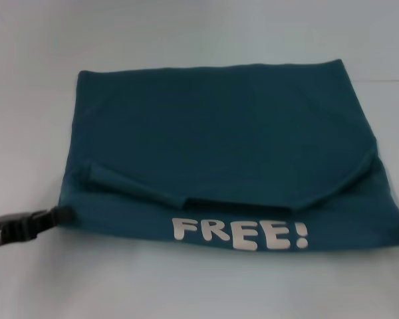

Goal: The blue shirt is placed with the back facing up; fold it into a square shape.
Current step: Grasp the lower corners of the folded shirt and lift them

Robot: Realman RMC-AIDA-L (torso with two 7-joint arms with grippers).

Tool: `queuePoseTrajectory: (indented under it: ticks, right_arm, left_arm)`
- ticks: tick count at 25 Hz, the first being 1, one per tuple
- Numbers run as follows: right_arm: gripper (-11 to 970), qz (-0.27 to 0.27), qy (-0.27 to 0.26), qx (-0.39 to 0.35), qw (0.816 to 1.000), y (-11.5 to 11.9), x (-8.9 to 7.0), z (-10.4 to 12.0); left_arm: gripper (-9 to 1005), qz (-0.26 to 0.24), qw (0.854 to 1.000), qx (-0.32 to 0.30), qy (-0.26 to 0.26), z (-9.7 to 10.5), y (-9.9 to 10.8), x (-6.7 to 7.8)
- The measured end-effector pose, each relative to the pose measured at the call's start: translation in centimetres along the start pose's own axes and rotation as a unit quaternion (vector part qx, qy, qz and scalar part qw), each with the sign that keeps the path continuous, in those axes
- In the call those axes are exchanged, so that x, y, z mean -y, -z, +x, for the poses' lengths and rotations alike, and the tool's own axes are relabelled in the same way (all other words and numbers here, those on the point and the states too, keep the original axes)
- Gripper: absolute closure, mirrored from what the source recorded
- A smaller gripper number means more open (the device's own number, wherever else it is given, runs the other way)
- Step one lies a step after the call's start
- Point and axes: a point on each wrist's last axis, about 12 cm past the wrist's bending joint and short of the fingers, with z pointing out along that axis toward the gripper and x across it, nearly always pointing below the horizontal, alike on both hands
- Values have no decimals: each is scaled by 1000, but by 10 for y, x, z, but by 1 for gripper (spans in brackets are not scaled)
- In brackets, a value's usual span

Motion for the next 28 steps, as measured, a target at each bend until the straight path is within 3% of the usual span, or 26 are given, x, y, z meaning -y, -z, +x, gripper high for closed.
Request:
queuePoseTrajectory:
  ticks: [6,15,21,28]
  right_arm:
    - [944,-11,-10,12,1000,31,-7,39]
    - [942,-15,-26,18,999,63,-18,86]
    - [941,-7,-37,18,999,77,-20,97]
    - [939,-3,-33,4,999,80,-17,92]
  left_arm:
    - [916,15,999,-19,24,19,18,3]
    - [912,46,997,-50,30,33,25,11]
    - [909,76,993,-81,26,44,28,18]
    - [905,98,990,-99,31,62,35,24]
